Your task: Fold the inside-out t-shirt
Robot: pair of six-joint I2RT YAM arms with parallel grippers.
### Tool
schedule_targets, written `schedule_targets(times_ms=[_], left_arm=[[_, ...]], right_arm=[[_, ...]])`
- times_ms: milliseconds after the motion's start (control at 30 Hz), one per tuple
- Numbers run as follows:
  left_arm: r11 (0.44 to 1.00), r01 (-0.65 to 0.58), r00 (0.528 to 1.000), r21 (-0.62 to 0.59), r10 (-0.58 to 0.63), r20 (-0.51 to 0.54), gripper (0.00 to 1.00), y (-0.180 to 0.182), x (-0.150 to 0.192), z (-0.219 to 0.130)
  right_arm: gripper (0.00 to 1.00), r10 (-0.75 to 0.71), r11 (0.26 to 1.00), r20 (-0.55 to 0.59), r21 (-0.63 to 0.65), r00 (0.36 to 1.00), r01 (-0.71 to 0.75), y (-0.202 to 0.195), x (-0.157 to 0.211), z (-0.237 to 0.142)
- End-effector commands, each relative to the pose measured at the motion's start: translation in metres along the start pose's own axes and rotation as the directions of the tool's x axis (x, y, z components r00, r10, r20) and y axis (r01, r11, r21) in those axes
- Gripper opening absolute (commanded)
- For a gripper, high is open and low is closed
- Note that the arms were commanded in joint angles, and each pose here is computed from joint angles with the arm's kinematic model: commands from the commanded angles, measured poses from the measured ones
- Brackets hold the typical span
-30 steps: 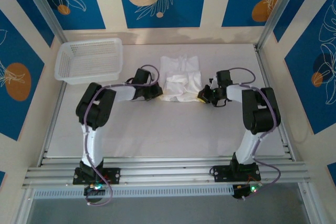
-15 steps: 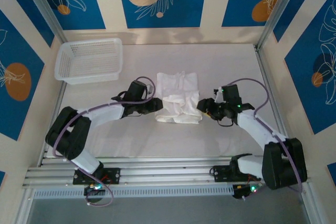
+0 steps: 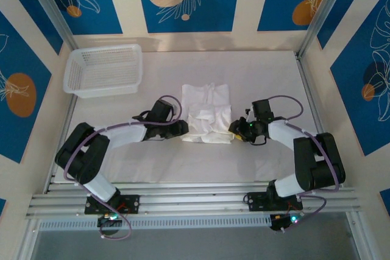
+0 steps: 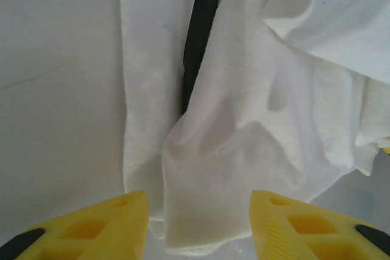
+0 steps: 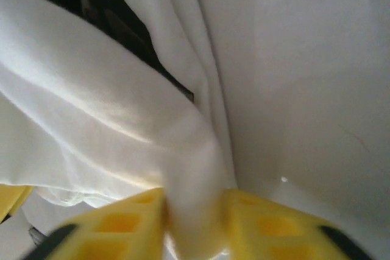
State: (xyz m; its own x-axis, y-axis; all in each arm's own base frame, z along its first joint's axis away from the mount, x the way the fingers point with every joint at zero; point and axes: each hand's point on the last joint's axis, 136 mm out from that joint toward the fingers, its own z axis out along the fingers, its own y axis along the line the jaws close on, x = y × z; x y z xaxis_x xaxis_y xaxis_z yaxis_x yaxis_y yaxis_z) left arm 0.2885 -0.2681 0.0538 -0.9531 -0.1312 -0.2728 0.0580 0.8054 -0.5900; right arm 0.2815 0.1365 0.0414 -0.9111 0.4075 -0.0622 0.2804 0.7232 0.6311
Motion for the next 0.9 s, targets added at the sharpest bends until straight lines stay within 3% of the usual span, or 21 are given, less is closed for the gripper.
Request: schedule_targets(times_ms=[0, 67, 300, 500, 867], left_arm=[[0.998, 0.013, 0.998, 0.068, -0.009, -0.058, 0.44, -0.008, 0.012, 0.011], [0.997, 0.03, 0.997, 0.078, -0.025, -0.07, 0.41, -0.008, 0.014, 0.016], [0.996, 0.043, 0.997, 0.08, -0.038, -0.06, 0.28, -0.008, 0.013, 0.015], [0.995, 0.035, 0.999, 0.098, -0.031, -0.042, 0.0, -0.015, 0.009, 0.007], [0.991, 0.026, 0.999, 0.132, -0.019, -0.05, 0.0, -0.026, 0.033, -0.031]], right_arm=[[0.08, -0.016, 0.998, -0.007, -0.061, 1.0, 0.015, 0.013, 0.003, -0.002], [0.0, -0.025, 0.997, 0.004, -0.069, 1.0, 0.025, 0.017, 0.002, -0.007], [0.0, -0.034, 0.997, 0.02, -0.07, 0.999, 0.035, 0.022, 0.004, -0.016], [0.0, -0.029, 0.997, 0.015, -0.073, 0.999, 0.03, 0.023, 0.006, -0.015], [0.0, -0.068, 0.995, 0.002, -0.069, 0.998, 0.068, 0.037, 0.036, -0.037]])
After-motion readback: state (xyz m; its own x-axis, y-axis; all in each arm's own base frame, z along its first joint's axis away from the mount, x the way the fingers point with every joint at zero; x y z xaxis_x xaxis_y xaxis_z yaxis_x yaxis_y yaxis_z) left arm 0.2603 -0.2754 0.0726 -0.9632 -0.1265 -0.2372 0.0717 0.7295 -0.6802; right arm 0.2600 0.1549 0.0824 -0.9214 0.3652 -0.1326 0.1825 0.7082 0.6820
